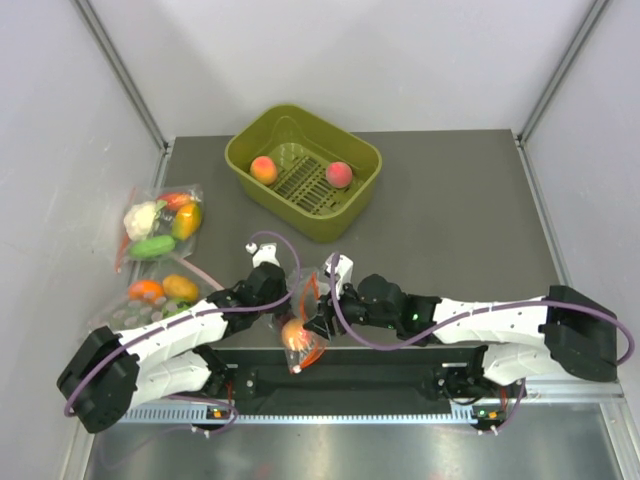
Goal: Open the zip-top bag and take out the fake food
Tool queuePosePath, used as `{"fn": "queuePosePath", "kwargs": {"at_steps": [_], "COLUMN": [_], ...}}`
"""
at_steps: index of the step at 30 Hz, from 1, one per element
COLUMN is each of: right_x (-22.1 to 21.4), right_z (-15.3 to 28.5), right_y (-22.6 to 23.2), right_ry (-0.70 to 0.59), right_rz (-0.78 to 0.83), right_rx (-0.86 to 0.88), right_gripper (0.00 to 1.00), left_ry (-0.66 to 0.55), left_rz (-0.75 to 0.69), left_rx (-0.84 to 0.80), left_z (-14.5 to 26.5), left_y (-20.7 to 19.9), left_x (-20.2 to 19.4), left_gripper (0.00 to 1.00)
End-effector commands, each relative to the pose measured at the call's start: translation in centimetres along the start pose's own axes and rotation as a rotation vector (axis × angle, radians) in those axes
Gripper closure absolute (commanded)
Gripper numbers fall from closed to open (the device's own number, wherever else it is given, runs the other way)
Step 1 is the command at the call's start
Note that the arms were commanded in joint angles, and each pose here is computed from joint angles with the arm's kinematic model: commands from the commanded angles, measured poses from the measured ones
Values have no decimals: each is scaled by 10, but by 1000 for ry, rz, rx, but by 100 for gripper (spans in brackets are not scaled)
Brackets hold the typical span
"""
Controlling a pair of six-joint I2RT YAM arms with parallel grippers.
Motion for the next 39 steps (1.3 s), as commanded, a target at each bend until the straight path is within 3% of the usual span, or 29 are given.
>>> {"fn": "queuePosePath", "kwargs": {"at_steps": [1, 6, 7, 12, 14, 16, 17, 18, 20, 22, 23, 28, 34, 39], "right_x": [10, -12, -15, -15, -13, -11, -9, -8, -5, 1, 3, 17, 27, 33], "right_z": [-4, -12, -11, -4, -1, 0, 0, -1, -1, -1, -1, -2, -9, -12], "right_y": [-3, -8, -11, -12, -12, -13, -14, -14, -17, -20, -21, -28, -41, -50], "right_ry": [-36, 37, 40, 18, 0, -17, -27, -33, -52, -79, -92, -145, -167, -180], "right_rz": [11, 5, 4, -20, -35, -52, -66, -73, -101, -116, -133, -164, -198, -216], "right_rx": [-76, -152, -171, -189, -192, -208, -216, -225, -253, -292, -305, -356, -395, -405], "right_gripper": [45, 53, 61, 77, 89, 100, 100, 100, 100, 100, 100, 100, 100, 100], "left_ry": [-55, -59, -61, -87, -100, -117, -142, -163, -243, -292, -321, -291, -187, -171], "left_rz": [22, 9, 2, -41, -51, -108, -120, -162, -209, -241, -252, -339, -463, -528], "left_rx": [-39, -58, -60, -47, -44, -81, -109, -130, -215, -287, -340, -488, -498, -437], "left_z": [0, 2, 2, 6, 8, 13, 20, 25, 48, 68, 82, 104, 95, 92], "left_y": [-9, -11, -11, -11, -14, -24, -30, -34, -49, -62, -67, -84, -94, -97], "left_x": [11, 12, 12, 20, 27, 38, 46, 52, 73, 84, 88, 66, 19, 1], "left_gripper": [100, 100, 100, 100, 100, 88, 69, 58, 40, 32, 22, 20, 25, 25]}}
Point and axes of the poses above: each gripper's point midway between its finger pads, its own z axis back along the fingers, its own y axis along the line the jaws close on, x = y × z, the point moved 5 cm from there along z, back along the fingers, and after that the axes turned 4 degrees about z, right-handed, at the moved point
